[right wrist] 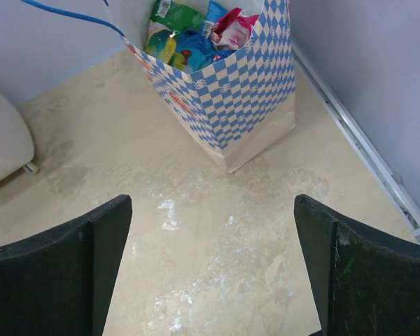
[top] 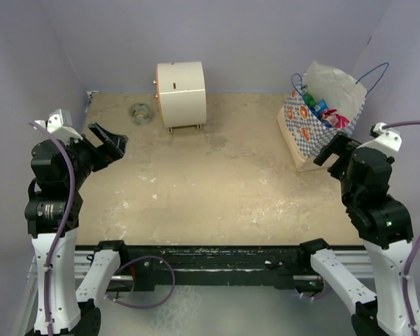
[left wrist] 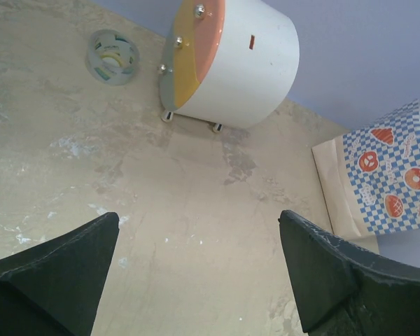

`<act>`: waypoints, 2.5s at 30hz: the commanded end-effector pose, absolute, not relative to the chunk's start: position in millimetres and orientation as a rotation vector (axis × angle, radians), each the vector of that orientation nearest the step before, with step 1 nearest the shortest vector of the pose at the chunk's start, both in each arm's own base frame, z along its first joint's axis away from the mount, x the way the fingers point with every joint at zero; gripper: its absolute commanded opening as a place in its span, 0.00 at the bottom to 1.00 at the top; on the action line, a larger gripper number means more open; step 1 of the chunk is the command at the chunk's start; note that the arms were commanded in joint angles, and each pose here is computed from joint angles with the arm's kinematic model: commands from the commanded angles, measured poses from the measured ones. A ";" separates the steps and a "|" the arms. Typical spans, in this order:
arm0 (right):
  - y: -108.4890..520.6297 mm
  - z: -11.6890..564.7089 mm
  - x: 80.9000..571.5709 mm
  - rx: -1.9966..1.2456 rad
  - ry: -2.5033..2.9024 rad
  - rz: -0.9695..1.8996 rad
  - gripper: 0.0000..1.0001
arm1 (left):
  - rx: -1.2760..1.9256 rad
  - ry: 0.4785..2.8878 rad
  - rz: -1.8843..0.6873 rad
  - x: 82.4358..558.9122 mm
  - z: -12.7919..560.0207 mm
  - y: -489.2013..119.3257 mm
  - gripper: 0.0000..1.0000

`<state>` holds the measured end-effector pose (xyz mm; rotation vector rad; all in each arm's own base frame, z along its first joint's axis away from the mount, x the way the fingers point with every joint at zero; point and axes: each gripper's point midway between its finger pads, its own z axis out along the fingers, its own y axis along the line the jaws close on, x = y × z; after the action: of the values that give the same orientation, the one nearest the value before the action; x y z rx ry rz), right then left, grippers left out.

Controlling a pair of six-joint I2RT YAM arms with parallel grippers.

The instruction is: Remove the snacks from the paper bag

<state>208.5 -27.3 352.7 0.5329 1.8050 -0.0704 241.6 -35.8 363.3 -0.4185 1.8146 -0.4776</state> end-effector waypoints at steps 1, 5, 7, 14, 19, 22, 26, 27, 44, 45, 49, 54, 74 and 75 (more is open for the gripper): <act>-40.7 371.8 209.6 0.610 1.718 -0.109 0.99 | -0.516 1.764 -0.483 246.3 371.7 -29.2 0.99; -37.0 378.2 212.1 0.619 1.690 -0.065 1.00 | -0.542 1.760 -0.507 239.7 371.9 -31.4 0.99; -32.2 375.0 215.0 0.644 1.711 -0.034 0.99 | -0.548 1.762 -0.522 235.1 370.9 -33.3 0.99; 1.7 391.2 230.6 0.437 1.751 0.103 0.99 | -0.527 1.838 -0.553 222.7 356.6 -42.6 0.99; -3.0 413.2 235.1 0.441 1.663 0.096 1.00 | -0.529 1.893 -0.647 215.7 349.1 -57.3 0.99; -6.5 427.7 249.1 0.421 1.653 0.040 0.99 | -0.500 1.916 -0.707 210.5 352.0 -67.5 0.99; -12.4 429.3 280.0 0.381 1.698 -0.098 1.00 | -0.465 1.922 -0.779 211.7 355.1 -78.3 0.99; -13.2 428.5 289.4 0.369 1.707 -0.130 1.00 | -0.454 1.918 -0.794 214.4 356.6 -80.4 0.99; 2.4 389.5 442.3 0.216 1.740 -0.374 1.00 | -0.402 2.082 -0.574 286.4 334.8 -55.8 0.99; 4.3 385.6 448.2 0.204 1.748 -0.376 1.00 | -0.426 2.094 -0.546 288.0 331.2 -51.4 0.99; 5.0 378.8 463.4 0.186 1.761 -0.412 0.86 | -0.439 2.111 -0.527 293.4 326.8 -48.3 0.99; 4.2 378.9 471.1 0.118 1.762 -0.466 0.48 | -0.449 2.117 -0.476 300.8 327.4 -40.2 0.99; 65.2 384.5 425.6 -0.038 1.831 -0.010 0.00 | -0.499 2.131 -0.581 317.8 307.9 -51.7 0.99; 69.3 381.5 420.9 -0.048 1.848 0.020 0.00 | -0.494 2.125 -0.601 315.6 309.1 -54.5 0.99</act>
<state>443.7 42.3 343.1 -0.0311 1.9317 -0.1980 314.0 -45.6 296.0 -0.5081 2.1903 -0.5206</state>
